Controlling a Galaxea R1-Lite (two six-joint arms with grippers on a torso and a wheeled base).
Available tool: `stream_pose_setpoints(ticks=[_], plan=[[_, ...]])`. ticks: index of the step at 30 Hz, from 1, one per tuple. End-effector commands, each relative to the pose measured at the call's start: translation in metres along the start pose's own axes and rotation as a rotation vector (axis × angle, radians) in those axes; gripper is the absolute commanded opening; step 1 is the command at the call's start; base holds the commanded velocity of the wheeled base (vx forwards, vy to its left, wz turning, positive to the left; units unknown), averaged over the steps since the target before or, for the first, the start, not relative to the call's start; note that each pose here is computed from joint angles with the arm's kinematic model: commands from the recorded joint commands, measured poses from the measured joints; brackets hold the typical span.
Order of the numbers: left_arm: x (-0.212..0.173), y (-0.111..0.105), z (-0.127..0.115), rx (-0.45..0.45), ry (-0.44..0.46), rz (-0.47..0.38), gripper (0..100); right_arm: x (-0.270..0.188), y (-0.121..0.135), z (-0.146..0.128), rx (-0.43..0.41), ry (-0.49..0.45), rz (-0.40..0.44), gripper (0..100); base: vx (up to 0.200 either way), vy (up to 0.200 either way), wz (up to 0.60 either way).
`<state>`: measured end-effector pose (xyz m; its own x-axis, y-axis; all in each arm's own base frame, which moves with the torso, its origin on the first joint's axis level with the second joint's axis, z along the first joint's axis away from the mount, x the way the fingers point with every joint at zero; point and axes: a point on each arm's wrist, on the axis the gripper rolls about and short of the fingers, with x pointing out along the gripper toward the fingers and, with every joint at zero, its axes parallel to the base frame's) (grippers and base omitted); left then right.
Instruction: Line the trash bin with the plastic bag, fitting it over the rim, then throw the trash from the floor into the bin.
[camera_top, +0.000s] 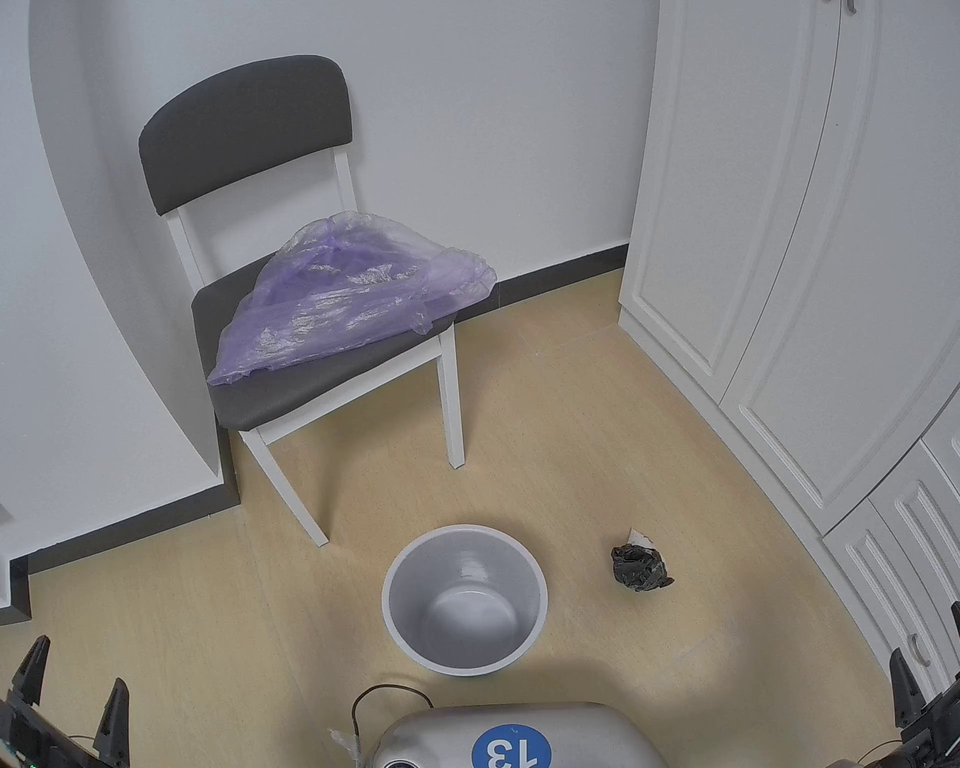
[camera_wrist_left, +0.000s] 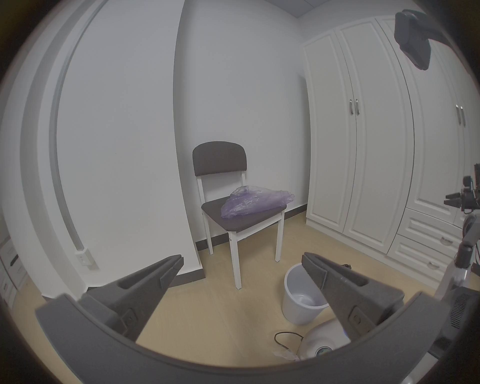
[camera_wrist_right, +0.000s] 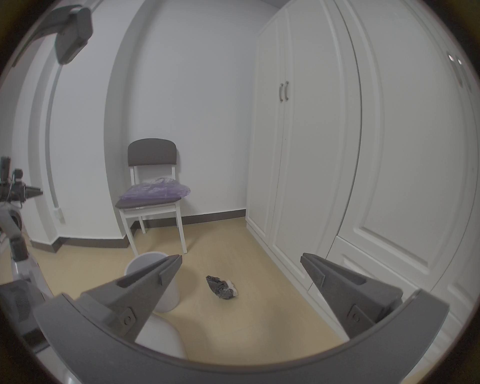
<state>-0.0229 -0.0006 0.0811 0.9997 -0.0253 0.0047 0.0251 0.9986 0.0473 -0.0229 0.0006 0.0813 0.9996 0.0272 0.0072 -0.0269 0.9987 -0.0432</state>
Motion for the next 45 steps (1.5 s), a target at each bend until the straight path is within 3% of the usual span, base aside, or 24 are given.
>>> stream_pose_setpoints(ticks=[1,2,8,11,12,13,15,16,17,19,21,23,28,36,41,43,45], plan=[[0.000,0.000,-0.006,-0.063,0.007,0.028,100,0.000,-0.001,-0.006,0.077,0.004,-0.069,100,0.000,0.000,0.00],[0.000,0.001,-0.005,-0.086,0.005,0.067,100,0.000,-0.002,-0.006,0.086,0.004,-0.102,100,0.000,0.000,0.00],[0.000,0.001,-0.005,-0.076,0.002,0.071,100,0.000,-0.002,-0.005,0.086,0.001,-0.107,100,0.000,0.000,0.00],[0.000,0.000,-0.005,-0.007,-0.002,0.033,100,0.000,-0.001,-0.003,0.011,-0.017,-0.060,100,0.000,0.000,0.00],[0.000,0.000,-0.005,-0.001,-0.002,0.024,100,-0.001,-0.001,0.000,0.000,-0.039,-0.043,100,0.000,0.000,0.00],[0.000,0.000,-0.005,0.003,-0.004,0.010,100,-0.003,0.000,0.014,-0.011,-0.139,0.015,100,0.000,0.000,0.00],[0.000,0.000,-0.004,-0.015,-0.007,0.024,100,-0.010,0.000,0.034,0.063,-0.256,0.063,100,0.000,0.000,0.00],[0.000,0.000,-0.004,-0.018,-0.008,0.027,100,-0.010,0.000,0.035,0.070,-0.259,0.064,100,0.000,0.000,0.00],[-0.001,0.001,0.003,-0.104,-0.052,0.045,100,-0.012,-0.001,0.039,0.147,-0.268,0.033,100,0.000,0.000,0.00],[-0.009,0.002,0.030,-0.275,-0.212,0.009,100,-0.012,-0.003,0.037,0.183,-0.245,-0.063,100,0.000,0.000,0.00],[-0.015,0.002,0.048,-0.338,-0.278,-0.033,100,-0.011,-0.004,0.034,0.193,-0.214,-0.122,100,0.000,0.000,0.00],[-0.016,0.002,0.052,-0.307,-0.285,-0.039,100,-0.011,-0.004,0.033,0.194,-0.201,-0.135,100,0.000,0.000,0.00],[-0.020,0.003,0.061,-0.130,-0.297,-0.016,100,-0.013,-0.005,0.048,0.175,-0.210,-0.101,100,0.000,0.000,0.00],[-0.014,0.004,0.073,-0.055,-0.186,-0.019,100,-0.009,-0.006,0.072,0.116,-0.193,-0.091,100,0.000,0.000,0.00],[-0.001,0.004,0.079,-0.035,-0.114,-0.013,100,-0.004,-0.005,0.055,0.112,-0.130,-0.092,100,0.000,0.000,0.00],[0.006,0.005,0.082,-0.017,-0.079,-0.015,100,0.002,-0.004,0.031,0.076,-0.058,-0.100,100,0.000,0.000,0.00],[0.010,0.005,0.089,-0.014,-0.061,-0.021,100,0.000,-0.004,0.025,0.060,-0.060,-0.097,100,0.000,0.000,0.00]])
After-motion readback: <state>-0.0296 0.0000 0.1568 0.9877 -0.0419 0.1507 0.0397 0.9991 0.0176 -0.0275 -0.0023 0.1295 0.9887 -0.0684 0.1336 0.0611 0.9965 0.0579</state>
